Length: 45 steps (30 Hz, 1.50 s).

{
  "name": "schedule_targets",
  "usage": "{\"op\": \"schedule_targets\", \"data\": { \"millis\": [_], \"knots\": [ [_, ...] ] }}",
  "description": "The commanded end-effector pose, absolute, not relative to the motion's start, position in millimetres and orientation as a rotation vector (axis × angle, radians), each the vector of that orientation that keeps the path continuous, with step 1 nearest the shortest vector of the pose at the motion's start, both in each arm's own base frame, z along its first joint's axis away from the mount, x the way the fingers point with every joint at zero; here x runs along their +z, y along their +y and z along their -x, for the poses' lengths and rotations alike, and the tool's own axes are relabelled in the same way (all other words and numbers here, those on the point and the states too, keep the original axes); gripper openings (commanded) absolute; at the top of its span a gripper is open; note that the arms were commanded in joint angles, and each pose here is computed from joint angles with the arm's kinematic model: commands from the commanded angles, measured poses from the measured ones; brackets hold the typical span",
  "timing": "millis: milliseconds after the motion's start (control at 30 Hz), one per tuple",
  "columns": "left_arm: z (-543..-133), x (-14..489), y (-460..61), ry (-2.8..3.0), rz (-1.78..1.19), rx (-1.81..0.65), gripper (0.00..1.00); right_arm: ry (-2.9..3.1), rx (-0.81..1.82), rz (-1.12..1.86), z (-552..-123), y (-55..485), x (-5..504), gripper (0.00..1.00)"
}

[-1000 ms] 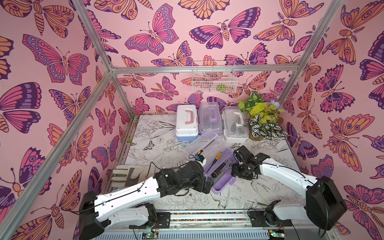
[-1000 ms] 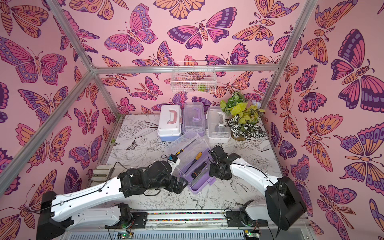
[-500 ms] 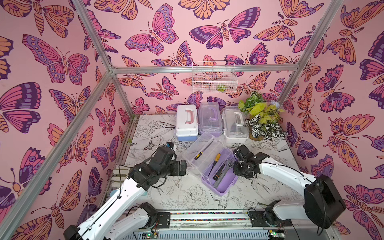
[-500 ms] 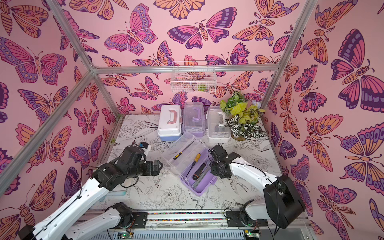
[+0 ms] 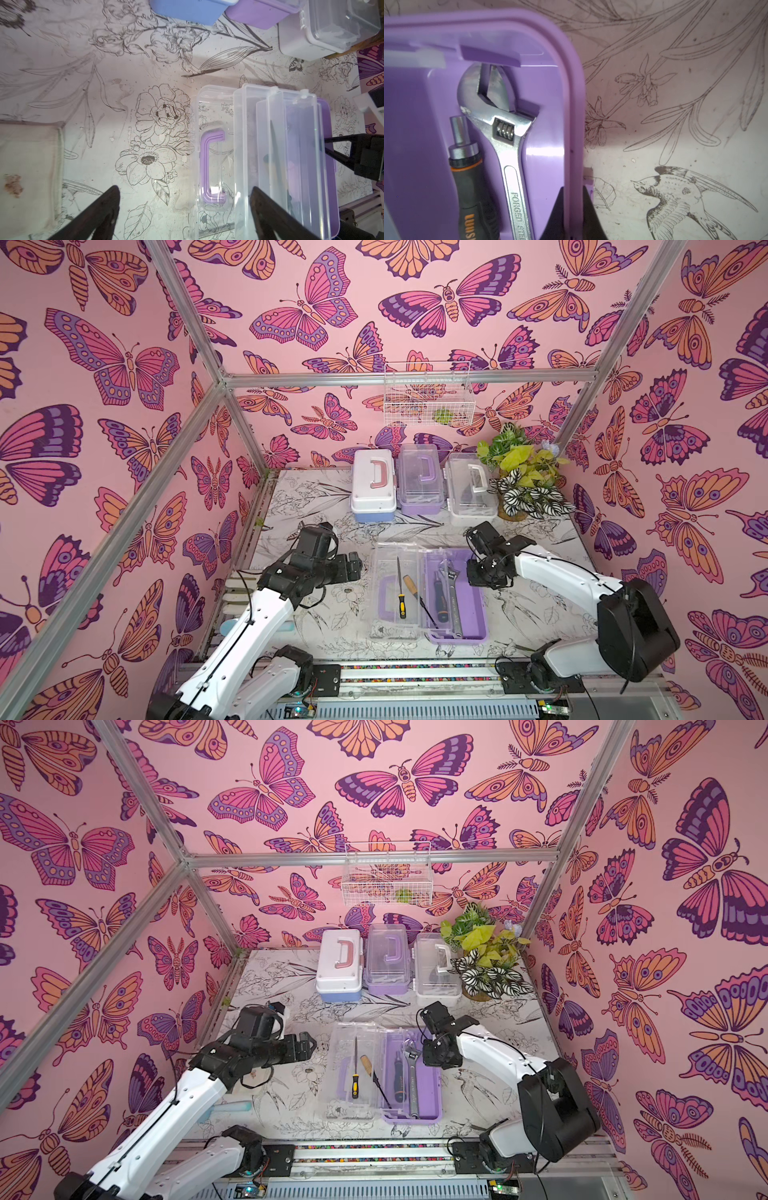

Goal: Close toolboxes
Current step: Adjust the toolbox at the center of the board, then close the toolbox lid.

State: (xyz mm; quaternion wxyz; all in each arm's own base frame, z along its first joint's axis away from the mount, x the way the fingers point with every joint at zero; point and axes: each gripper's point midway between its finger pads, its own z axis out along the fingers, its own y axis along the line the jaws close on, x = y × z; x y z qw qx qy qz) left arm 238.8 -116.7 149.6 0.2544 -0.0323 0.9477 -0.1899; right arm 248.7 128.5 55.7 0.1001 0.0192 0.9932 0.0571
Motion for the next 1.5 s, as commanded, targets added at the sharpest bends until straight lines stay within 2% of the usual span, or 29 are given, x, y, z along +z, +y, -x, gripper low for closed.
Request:
{"op": "schedule_targets", "data": {
  "millis": [0, 200, 300, 367, 600, 833, 933, 967, 1000, 1033, 1100, 1267, 1333, 1467],
  "knots": [
    [-232.0, 129.0, -131.6, 2.613, 0.137, -0.662, 0.93, 2.876, 0.230, 0.045, -272.7, 134.9, 70.4, 0.07],
    [-218.1, 102.2, -142.9, 2.614, 0.215, -0.717, 0.77, 2.883, 0.246, 0.103, -279.1, 138.9, 73.6, 0.05],
    [-210.0, 85.2, -152.3, 2.658, 0.213, -0.751, 0.65, 2.896, 0.293, 0.105, -279.6, 145.6, 71.8, 0.06],
    [-206.4, 77.0, -159.5, 2.680, 0.197, -0.772, 0.62, 2.904, 0.308, 0.098, -280.1, 147.9, 70.3, 0.06],
    [-212.6, 62.1, -172.3, 2.701, 0.173, -0.803, 0.31, 2.899, 0.387, 0.098, -280.7, 157.5, 70.1, 0.05],
    [-215.4, 55.9, -174.1, 2.742, 0.144, -0.767, 0.17, 2.897, 0.478, 0.077, -281.0, 168.2, 70.1, 0.05],
    [-216.2, 60.2, -169.1, 2.752, 0.114, -0.707, 0.09, 2.918, 0.511, 0.047, -280.3, 170.2, 70.0, 0.13],
    [-217.0, 63.4, -166.1, 2.753, 0.104, -0.677, 0.06, 2.925, 0.526, 0.025, -279.7, 169.4, 70.4, 0.19],
    [-217.7, 67.3, -162.5, 2.753, 0.088, -0.641, 0.02, 2.929, 0.550, -0.004, -280.0, 167.4, 71.0, 0.30],
    [-218.4, 72.1, -158.5, 2.752, 0.075, -0.604, 0.00, 2.929, 0.588, -0.034, -280.1, 165.1, 72.4, 0.37],
    [-218.9, 81.1, -150.9, 2.755, 0.041, -0.533, 0.00, 2.912, 0.637, -0.081, -280.9, 158.4, 76.2, 0.43],
    [-220.9, 103.3, -142.0, 2.747, -0.063, -0.434, 0.00, 2.839, 0.796, -0.140, -285.4, 150.3, 91.6, 0.44],
    [-221.9, 109.3, -138.4, 2.759, -0.084, -0.390, 0.00, 2.828, 0.843, -0.126, -285.2, 153.7, 94.4, 0.41],
    [-226.9, 121.9, -138.5, 2.750, -0.121, -0.366, 0.00, 2.812, 0.909, -0.097, -285.6, 161.2, 93.9, 0.25]
  ]
}}
